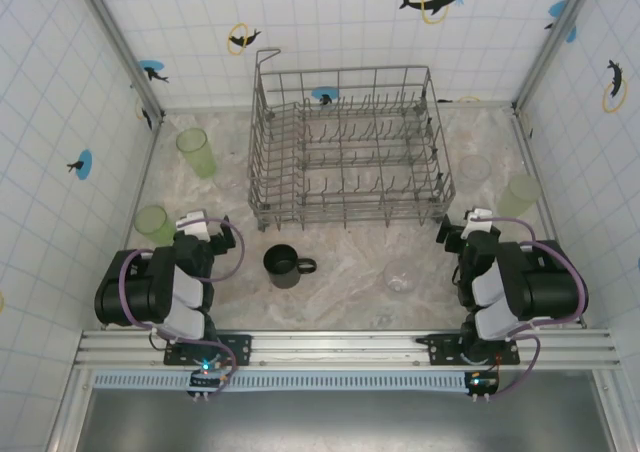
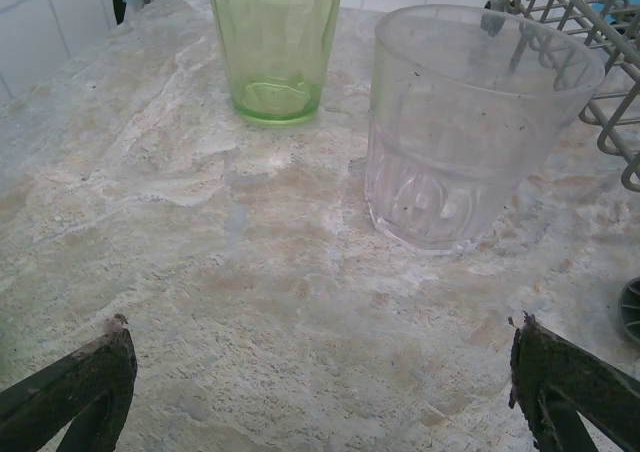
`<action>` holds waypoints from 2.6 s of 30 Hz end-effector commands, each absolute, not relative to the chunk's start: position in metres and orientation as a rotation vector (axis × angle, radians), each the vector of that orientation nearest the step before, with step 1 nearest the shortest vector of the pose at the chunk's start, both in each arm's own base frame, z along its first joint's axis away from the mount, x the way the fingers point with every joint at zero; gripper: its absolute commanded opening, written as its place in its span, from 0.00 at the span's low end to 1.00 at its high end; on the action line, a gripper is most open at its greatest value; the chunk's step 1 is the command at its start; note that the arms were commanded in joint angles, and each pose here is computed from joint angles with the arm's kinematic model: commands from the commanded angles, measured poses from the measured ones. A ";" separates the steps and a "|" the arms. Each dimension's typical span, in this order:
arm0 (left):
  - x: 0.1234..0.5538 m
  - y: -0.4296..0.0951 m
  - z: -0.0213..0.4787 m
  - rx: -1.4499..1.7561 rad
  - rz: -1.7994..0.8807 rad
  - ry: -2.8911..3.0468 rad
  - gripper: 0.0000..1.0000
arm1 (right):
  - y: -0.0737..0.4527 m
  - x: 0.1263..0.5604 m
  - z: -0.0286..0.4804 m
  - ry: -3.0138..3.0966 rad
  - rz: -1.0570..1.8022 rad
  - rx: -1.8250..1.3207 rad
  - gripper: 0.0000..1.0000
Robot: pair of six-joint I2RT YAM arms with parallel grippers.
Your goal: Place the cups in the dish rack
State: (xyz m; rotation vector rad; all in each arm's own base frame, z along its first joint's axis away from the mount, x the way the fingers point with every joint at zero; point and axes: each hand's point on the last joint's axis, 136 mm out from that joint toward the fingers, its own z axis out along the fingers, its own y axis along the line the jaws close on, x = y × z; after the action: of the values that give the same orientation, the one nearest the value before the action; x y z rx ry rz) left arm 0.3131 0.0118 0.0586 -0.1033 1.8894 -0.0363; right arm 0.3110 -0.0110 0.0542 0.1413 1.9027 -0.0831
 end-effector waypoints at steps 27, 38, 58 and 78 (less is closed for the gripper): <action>0.312 0.010 0.058 -0.078 -0.038 1.891 0.98 | -0.016 0.308 0.056 1.895 -0.103 0.165 1.00; 0.318 0.030 0.061 -0.196 0.044 1.901 0.98 | -0.016 0.325 0.060 1.952 -0.208 0.150 1.00; 0.344 0.027 0.124 -0.357 0.016 1.834 0.98 | -0.011 0.343 0.136 1.928 -0.136 0.316 1.00; 0.335 -0.043 0.194 -0.326 -0.346 1.971 0.98 | -0.034 0.331 0.179 2.097 -0.151 0.465 1.00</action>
State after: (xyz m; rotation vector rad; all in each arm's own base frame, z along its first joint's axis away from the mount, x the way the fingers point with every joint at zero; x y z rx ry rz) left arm 0.3420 -0.0337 0.1926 -0.3324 1.9060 -0.2899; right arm 0.3318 -0.0302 0.1663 0.4383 2.0789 -0.1622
